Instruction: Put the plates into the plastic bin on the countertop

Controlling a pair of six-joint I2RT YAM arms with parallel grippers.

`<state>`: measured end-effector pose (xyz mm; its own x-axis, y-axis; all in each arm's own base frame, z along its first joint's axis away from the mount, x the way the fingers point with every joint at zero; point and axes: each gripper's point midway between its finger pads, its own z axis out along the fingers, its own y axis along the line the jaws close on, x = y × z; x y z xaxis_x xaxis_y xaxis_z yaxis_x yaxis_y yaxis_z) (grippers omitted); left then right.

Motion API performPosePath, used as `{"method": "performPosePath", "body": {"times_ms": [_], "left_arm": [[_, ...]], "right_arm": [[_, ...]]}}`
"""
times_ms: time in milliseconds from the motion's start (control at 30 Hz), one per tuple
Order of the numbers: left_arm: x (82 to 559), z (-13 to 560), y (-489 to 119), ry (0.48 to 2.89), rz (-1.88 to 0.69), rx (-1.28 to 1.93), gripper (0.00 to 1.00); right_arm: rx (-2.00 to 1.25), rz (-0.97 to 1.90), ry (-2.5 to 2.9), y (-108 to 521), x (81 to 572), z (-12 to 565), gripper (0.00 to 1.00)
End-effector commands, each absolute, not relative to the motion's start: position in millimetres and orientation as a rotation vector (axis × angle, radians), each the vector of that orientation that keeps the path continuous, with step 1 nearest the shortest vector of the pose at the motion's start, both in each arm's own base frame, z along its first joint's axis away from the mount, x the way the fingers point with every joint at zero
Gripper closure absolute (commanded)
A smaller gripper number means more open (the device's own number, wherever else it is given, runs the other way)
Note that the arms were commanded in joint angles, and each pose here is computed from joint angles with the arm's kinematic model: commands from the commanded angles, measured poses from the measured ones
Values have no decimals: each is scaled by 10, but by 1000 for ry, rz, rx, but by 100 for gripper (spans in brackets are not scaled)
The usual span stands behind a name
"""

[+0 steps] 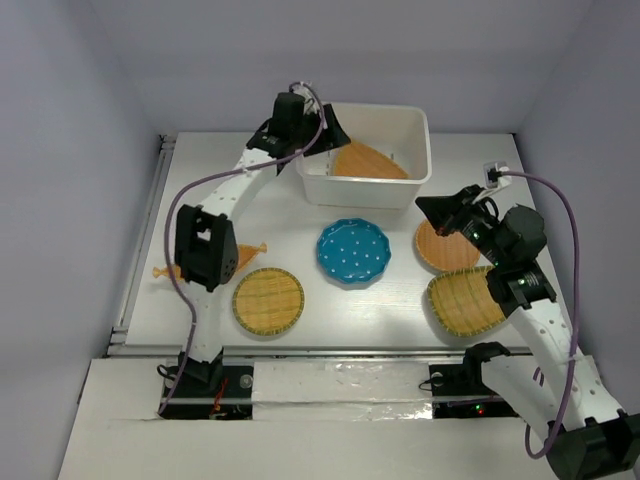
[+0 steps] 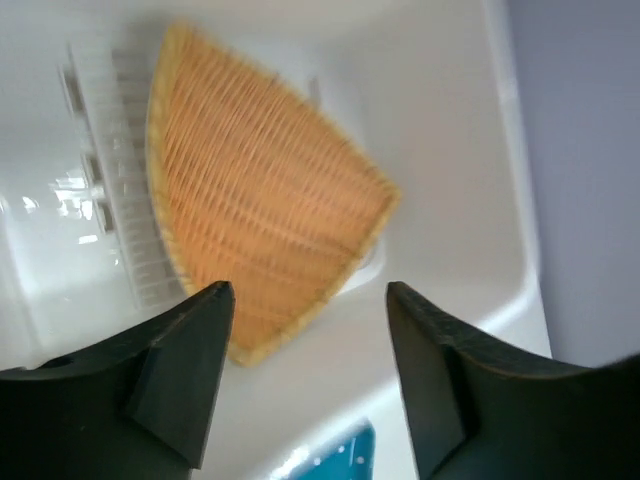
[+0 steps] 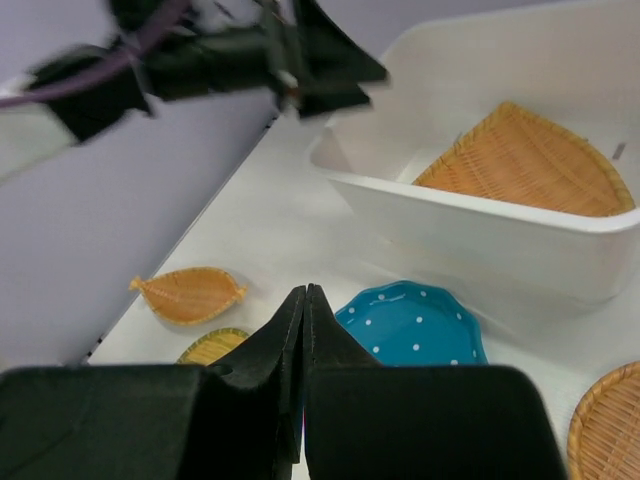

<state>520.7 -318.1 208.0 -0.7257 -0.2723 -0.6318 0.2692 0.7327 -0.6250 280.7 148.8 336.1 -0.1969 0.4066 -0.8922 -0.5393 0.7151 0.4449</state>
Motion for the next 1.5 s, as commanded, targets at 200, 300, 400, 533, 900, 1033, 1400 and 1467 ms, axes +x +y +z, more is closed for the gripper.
{"method": "performPosePath", "body": {"times_ms": [200,300,400,533,900,1033,1400,1467], "left_arm": [[4057,5018,-2696,1446,-960,103,46],[3525,4993,-2540,1440,-1036,74,76],[2861,4761,-2457,1415,-1101,118,94],[2523,3967,-2102,1535,-1012,16,100],[2026,2919,-1561,1709,-862,-37,99],[1979,2850,-1521,1686,-841,3,96],[1762,2854,-1636,1656,-969,78,90],[1763,2856,-1617,1651,-963,71,90]], "right_arm": [[-78,814,1590,1503,3005,3250,100],[-41,761,1673,1506,3110,3081,100],[8,707,1725,1468,3168,2886,100],[87,730,1798,1507,3162,2551,100],[308,671,1956,1424,3224,1774,38],[375,698,2022,1592,3212,1484,40],[513,548,2143,1569,3208,933,45],[513,542,2165,1587,3218,865,45]]}}
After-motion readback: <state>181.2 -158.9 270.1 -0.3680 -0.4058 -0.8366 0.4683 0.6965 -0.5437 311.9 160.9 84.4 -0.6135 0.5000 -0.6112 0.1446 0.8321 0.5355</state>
